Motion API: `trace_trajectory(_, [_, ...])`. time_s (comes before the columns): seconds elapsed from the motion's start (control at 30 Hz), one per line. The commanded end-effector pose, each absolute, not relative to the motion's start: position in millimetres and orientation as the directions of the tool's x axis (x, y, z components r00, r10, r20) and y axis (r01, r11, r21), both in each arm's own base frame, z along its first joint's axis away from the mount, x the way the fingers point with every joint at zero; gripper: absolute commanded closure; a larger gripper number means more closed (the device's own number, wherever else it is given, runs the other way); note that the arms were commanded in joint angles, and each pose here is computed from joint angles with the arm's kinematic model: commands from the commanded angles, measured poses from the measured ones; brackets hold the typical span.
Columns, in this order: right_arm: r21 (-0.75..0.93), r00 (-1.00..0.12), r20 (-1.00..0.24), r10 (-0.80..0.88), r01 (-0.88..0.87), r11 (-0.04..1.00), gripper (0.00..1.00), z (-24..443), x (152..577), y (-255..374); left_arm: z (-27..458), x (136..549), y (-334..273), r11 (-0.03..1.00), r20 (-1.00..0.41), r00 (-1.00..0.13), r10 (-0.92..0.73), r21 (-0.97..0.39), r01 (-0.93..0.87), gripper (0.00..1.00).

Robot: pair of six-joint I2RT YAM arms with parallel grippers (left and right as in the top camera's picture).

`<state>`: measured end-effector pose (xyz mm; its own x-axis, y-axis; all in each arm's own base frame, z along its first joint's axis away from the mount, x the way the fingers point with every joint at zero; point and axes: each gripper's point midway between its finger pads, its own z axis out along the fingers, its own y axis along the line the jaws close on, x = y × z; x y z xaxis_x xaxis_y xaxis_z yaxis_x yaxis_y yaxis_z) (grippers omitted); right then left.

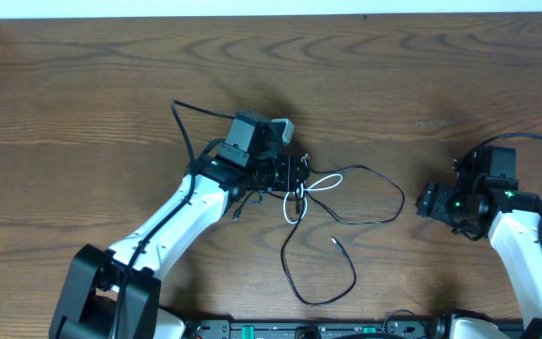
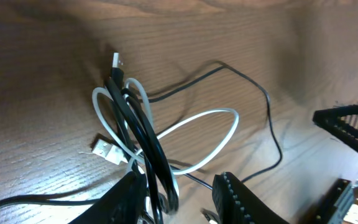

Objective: Untangle cables

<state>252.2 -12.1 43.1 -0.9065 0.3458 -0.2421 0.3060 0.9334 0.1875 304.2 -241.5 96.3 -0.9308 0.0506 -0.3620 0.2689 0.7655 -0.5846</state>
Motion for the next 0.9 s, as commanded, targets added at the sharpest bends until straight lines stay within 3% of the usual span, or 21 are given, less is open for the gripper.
trace_trajectory(0.0, [0.246, -0.911, -0.226, 0.346, 0.290, 0.925, 0.11, 44.2, 253.0, -0.4, 92.2, 313.4, -245.5, 0.780, -0.384, -0.923, 0.039, -0.565, 0.269, 0.68])
trace_trajectory(0.1, [0.333, -0.930, -0.225, 0.291, 0.207, 0.920, 0.09, 48.8, 254.8, 17.5, 92.1, 313.0, -246.7, 0.778, -0.385, -0.922, 0.042, -0.566, 0.272, 0.80])
trace_trajectory(0.17, [0.407, -0.935, -0.227, 0.272, 0.163, 0.899, 0.09, 54.3, 257.3, 31.3, 92.2, 313.0, -246.8, 0.778, -0.385, -0.922, 0.042, -0.566, 0.272, 0.92])
trace_trajectory(0.33, [0.492, -0.937, -0.228, 0.266, 0.124, 0.861, 0.09, 62.4, 260.7, 46.5, 95.5, 311.5, -250.9, 0.760, -0.367, -0.930, 0.026, -0.597, 0.257, 0.93])
trace_trajectory(0.47, [0.553, -0.939, -0.227, 0.260, 0.096, 0.827, 0.07, 69.2, 262.0, 57.6, 111.4, 308.6, -264.9, 0.687, -0.377, -0.925, 0.039, -0.662, 0.299, 0.93])
trace_trajectory(0.7, [0.659, -0.941, -0.297, 0.164, -0.077, 0.748, 0.03, 88.9, 264.1, 84.5, 181.6, 285.5, -299.6, 0.375, -0.459, -0.882, 0.107, -0.803, 0.463, 0.92])
trace_trajectory(0.87, [0.665, -0.942, -0.316, 0.117, -0.132, 0.735, 0.04, 91.5, 261.7, 95.9, 209.0, 279.1, -307.3, 0.263, -0.470, -0.877, 0.104, -0.837, 0.480, 0.93])
